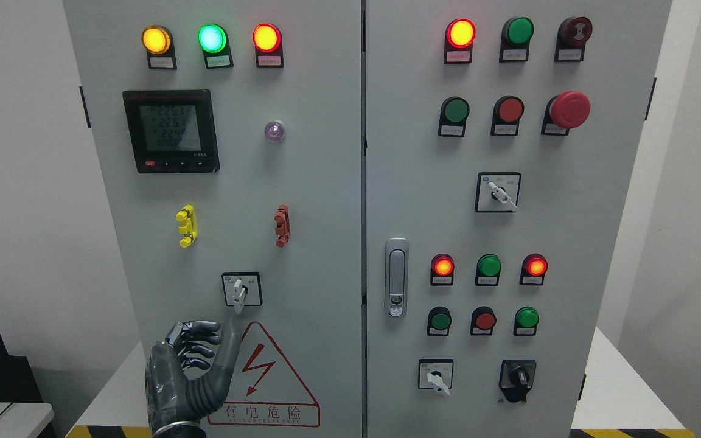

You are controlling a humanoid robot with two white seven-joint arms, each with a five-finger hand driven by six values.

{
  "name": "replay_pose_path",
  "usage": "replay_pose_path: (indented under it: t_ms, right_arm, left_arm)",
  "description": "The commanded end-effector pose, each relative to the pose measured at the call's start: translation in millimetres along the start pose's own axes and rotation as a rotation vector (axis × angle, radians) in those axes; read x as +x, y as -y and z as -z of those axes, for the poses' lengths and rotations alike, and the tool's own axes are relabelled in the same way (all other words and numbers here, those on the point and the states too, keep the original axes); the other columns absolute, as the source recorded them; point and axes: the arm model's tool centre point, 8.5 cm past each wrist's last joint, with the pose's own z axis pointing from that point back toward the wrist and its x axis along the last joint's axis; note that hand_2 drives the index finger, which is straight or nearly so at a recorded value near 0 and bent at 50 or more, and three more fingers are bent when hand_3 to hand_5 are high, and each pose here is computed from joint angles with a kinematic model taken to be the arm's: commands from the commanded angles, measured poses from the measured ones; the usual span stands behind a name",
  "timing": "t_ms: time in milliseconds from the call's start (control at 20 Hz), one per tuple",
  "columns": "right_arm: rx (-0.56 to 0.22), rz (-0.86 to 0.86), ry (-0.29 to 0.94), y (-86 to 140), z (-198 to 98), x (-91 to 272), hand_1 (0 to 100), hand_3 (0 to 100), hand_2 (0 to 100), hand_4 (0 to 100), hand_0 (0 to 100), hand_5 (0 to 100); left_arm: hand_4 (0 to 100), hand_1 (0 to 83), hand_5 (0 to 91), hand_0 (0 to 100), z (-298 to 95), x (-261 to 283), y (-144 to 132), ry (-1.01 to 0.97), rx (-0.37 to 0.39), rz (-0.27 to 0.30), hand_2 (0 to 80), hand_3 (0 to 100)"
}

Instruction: Turn on light switch 1

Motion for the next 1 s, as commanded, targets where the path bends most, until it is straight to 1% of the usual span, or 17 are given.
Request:
replay_pose_path:
  t_ms: [0,150,200,551,802,952]
  right_arm:
    - [0.002,0.008,0.0,-1.2,-0.1,-0.1,39,0,0,0,12,0]
    - [0.001,0.008,0.0,-0.2,0.0,-0.1,39,0,0,0,12,0]
    - [0.001,0.008,0.0,-0.2,0.0,-0.1,39,0,0,0,12,0]
    - [0.001,0.008,0.0,-0.2,0.0,-0.1,39,0,0,0,12,0]
    - [0.001,0.008,0.0,-0.2,0.0,-0.1,39,0,0,0,12,0]
    - [0.001,0.008,0.0,-0.2,0.0,-0.1,39,0,0,0,12,0]
  left_arm:
    - [72,46.9,63.6,16,5.6,0.7,10.9,-0.012,-0.01,-0.008,50.1,67]
    - [72,47.6,63.6,15,11.3,7.1,12.5,-0.009,0.002,-0.012,49.8,67]
    - [72,48.9,63.6,15,12.4,6.2,12.5,-0.024,0.006,-0.004,49.7,67]
    - [71,52.7,63.9,15,12.8,5.7,12.6,-0.029,0.008,-0.001,49.5,67]
    - [72,53.9,64.4,15,14.5,5.5,13.6,-0.031,0.007,0.001,49.5,67]
    - [72,54.0,64.4,15,16.0,8.7,14.0,-0.027,0.007,-0.007,49.5,68]
